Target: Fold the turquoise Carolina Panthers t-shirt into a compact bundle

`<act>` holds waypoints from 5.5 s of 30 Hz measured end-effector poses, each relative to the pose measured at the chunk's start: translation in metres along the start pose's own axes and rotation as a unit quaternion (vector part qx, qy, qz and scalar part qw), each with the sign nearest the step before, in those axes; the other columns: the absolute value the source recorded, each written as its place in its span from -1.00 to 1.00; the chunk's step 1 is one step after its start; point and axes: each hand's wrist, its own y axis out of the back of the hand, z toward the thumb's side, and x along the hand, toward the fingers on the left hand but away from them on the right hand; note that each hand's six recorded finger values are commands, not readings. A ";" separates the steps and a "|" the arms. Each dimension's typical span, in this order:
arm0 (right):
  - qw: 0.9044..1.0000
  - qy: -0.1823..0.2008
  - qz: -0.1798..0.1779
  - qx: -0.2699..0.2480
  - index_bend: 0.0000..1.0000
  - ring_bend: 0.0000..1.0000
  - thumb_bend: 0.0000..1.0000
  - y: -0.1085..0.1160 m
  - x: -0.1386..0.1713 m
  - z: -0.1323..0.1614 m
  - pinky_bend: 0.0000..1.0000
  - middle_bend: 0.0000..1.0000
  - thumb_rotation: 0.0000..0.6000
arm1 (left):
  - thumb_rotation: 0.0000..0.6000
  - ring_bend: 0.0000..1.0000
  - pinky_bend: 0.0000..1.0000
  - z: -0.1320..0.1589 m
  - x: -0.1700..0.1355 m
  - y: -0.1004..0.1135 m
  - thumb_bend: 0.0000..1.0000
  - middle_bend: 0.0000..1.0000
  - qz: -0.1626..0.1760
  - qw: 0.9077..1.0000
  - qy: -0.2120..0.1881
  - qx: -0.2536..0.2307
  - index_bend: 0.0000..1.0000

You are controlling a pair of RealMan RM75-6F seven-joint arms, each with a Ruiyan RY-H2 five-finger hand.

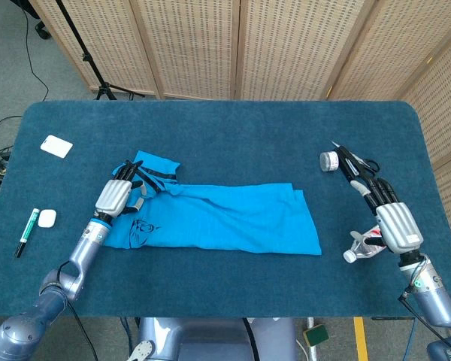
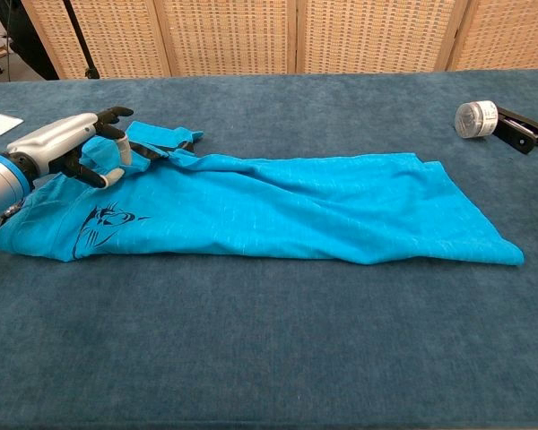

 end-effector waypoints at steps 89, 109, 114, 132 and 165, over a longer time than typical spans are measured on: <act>0.998 0.027 0.008 0.056 -0.87 -1.00 -0.94 -0.012 0.003 0.014 -1.00 -1.00 1.00 | 1.00 -1.00 -1.00 0.009 -0.014 0.141 -1.00 -1.00 0.099 0.992 -0.036 0.072 -1.00; 0.979 0.106 0.068 0.162 -0.81 -1.00 -0.89 -0.069 -0.002 0.067 -1.00 -1.00 1.00 | 1.00 -1.00 -1.00 -0.048 -0.186 0.195 -0.97 -1.00 0.145 0.966 0.198 0.080 -1.00; 0.971 0.124 0.081 0.187 -0.81 -1.00 -0.87 -0.088 -0.003 0.084 -1.00 -1.00 1.00 | 1.00 -1.00 -1.00 -0.055 -0.209 0.205 -0.96 -1.00 0.153 0.960 0.223 0.073 -1.00; 0.946 0.181 0.088 0.253 -0.52 -1.00 -0.74 -0.139 -0.021 0.109 -1.00 -0.86 1.00 | 1.00 -1.00 -1.00 -0.057 -0.216 0.214 -0.93 -1.00 0.156 0.963 0.211 0.053 -1.00; 0.947 0.158 0.100 0.262 -0.52 -1.00 -0.64 -0.156 -0.020 0.091 -1.00 -0.86 1.00 | 1.00 -1.00 -1.00 -0.056 -0.212 0.209 -0.92 -1.00 0.144 0.967 0.207 0.049 -1.00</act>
